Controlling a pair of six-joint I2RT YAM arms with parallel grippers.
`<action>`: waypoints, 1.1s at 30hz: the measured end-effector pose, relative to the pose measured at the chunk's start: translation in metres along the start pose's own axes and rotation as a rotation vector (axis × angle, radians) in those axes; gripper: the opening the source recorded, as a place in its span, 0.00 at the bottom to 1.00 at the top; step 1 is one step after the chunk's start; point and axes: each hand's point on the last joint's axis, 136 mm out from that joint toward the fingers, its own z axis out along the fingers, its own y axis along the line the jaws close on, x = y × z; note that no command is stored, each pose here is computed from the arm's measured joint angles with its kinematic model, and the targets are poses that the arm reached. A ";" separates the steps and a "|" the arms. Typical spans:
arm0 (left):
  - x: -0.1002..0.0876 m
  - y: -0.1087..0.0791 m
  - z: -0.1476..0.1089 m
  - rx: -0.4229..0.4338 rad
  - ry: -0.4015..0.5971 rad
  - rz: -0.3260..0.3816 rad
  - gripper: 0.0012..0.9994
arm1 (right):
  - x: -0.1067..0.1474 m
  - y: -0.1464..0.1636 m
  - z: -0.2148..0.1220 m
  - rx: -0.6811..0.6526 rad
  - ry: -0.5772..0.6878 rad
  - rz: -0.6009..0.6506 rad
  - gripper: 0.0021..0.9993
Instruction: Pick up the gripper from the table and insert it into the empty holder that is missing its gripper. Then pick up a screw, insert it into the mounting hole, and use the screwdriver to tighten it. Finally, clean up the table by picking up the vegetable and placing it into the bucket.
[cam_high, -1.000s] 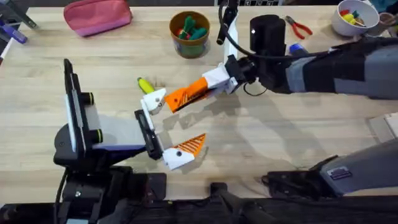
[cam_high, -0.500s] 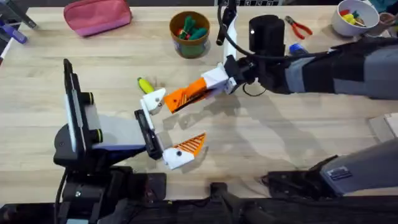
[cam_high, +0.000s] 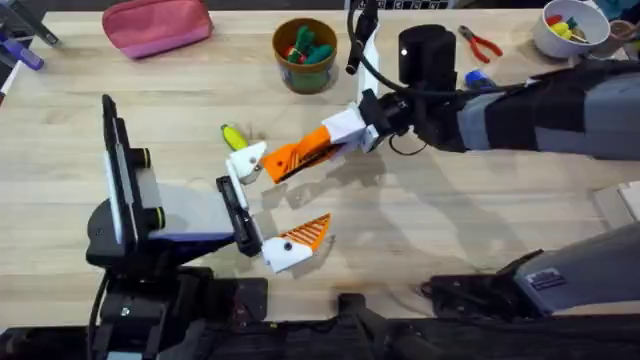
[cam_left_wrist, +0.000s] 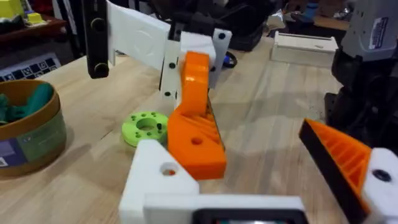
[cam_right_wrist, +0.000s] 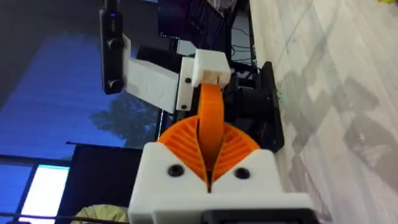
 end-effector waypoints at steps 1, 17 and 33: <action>0.000 0.000 0.000 0.000 0.000 0.000 0.99 | 0.000 0.000 0.000 0.000 0.000 0.003 0.00; 0.000 0.000 0.000 -0.003 0.000 0.000 0.99 | -0.004 0.004 0.005 0.005 -0.007 0.018 0.00; 0.000 0.001 0.000 -0.008 0.000 -0.003 0.99 | -0.008 0.000 0.010 0.028 -0.030 0.020 0.00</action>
